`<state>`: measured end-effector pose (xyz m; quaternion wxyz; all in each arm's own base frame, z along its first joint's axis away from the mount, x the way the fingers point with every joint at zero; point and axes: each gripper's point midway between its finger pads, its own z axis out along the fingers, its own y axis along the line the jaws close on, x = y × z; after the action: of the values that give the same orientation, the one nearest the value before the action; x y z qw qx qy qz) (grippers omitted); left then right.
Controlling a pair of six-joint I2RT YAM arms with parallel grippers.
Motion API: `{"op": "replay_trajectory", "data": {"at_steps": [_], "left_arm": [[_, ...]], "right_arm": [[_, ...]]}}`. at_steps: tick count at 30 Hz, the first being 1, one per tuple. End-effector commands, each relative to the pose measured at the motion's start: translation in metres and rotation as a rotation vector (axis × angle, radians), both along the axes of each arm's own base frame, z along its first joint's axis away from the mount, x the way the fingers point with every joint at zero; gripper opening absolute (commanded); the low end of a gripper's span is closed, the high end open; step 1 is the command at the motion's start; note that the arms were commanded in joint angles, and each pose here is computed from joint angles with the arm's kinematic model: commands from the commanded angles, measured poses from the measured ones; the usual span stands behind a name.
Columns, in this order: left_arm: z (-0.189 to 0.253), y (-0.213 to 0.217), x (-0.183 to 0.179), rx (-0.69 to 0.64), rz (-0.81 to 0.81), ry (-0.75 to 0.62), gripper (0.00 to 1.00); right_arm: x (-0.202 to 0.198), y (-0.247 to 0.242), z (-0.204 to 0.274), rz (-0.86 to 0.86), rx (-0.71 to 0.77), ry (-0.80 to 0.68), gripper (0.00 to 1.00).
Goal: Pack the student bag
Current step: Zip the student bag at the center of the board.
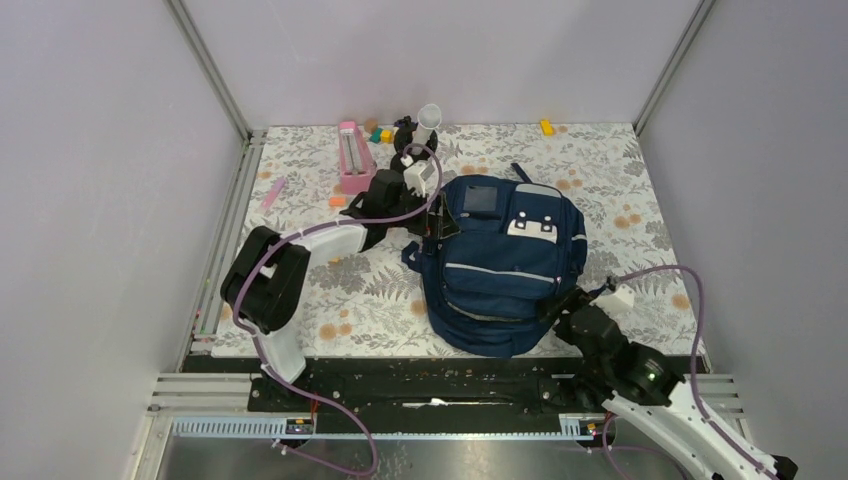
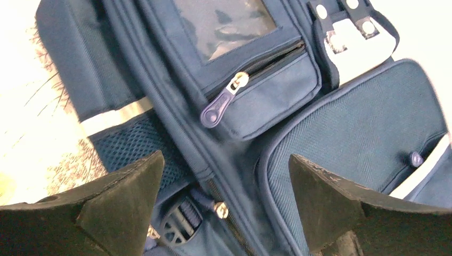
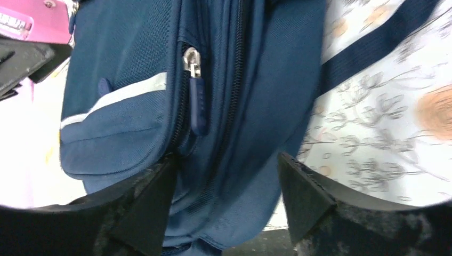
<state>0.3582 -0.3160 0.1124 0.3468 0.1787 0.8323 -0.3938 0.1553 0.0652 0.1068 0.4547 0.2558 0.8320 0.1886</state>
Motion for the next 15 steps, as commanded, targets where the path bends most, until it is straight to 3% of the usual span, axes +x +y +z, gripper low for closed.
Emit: {"op": "replay_trajectory", "data": {"at_steps": [1, 3, 9, 15], "left_arm": [[0.009, -0.018, 0.012, -0.026, 0.007, -0.020, 0.91], [0.001, -0.014, 0.009, 0.005, 0.022, -0.023, 0.91], [-0.015, 0.001, -0.013, 0.020, 0.057, -0.015, 0.91], [-0.017, -0.014, -0.060, -0.050, 0.049, -0.009, 0.91]], "right_arm": [[0.016, 0.038, -0.011, 0.030, 0.164, -0.028, 0.64], [0.021, 0.035, -0.019, -0.004, 0.157, -0.029, 0.46], [0.044, 0.019, -0.014, -0.066, -0.030, -0.101, 0.10], [0.071, 0.024, -0.011, -0.045, -0.120, -0.071, 0.01]]}}
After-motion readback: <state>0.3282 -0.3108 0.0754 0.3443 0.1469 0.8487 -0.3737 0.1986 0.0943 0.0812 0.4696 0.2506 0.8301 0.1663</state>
